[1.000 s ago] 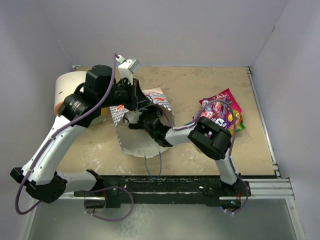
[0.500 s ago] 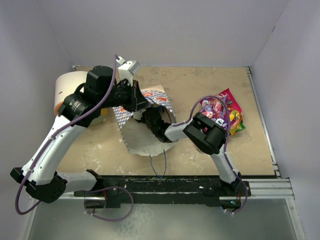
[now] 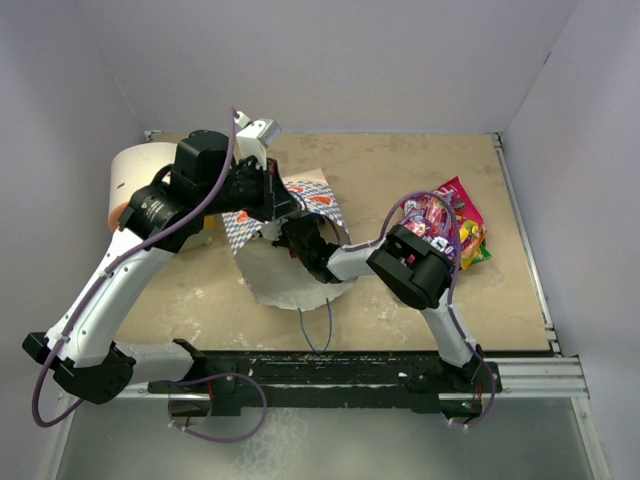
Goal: Take the snacks out of the paper bag
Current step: Take out the snack from the paper bag.
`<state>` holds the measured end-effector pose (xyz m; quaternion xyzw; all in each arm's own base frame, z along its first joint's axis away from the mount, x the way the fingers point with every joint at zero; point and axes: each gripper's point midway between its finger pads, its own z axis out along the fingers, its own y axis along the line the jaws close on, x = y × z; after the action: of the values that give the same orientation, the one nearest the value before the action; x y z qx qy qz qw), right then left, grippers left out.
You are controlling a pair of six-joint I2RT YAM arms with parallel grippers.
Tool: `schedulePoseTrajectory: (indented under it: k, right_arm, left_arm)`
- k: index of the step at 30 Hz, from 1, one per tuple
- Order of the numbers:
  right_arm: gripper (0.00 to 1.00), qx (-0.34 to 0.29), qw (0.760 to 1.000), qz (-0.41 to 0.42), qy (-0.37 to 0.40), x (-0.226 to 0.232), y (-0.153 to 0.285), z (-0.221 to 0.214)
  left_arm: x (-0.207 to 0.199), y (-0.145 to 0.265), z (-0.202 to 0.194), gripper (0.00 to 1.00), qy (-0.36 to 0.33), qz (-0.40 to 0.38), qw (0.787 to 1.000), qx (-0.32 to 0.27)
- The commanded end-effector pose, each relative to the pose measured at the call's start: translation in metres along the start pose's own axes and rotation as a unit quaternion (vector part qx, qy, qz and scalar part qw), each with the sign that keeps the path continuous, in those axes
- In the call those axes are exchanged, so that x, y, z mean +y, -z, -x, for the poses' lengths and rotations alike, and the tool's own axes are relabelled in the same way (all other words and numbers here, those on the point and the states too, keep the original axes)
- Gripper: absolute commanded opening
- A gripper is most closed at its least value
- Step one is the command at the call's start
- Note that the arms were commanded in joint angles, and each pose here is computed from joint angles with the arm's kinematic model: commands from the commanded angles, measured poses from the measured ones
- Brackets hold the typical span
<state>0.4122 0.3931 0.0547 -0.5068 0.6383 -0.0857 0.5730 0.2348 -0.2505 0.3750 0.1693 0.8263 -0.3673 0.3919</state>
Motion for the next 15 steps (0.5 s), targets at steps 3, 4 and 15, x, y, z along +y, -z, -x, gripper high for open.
schedulePoseTrajectory:
  k: [3,4,15]
  right_arm:
    - [0.00,-0.072,0.997,0.005,-0.017,-0.023,0.037,0.066]
    - [0.00,-0.077,0.997,0.016,-0.017,-0.017,0.044,0.071]
    - [0.00,-0.100,0.988,0.114,-0.042,0.035,0.129,0.088]
  left_arm:
    - [0.008,0.001,0.021,0.00,-0.006,0.034,0.999,-0.034]
    - [0.010,0.000,0.022,0.00,-0.003,0.037,0.999,-0.034]
    - [0.010,-0.006,0.024,0.00,0.005,0.026,0.999,-0.047]
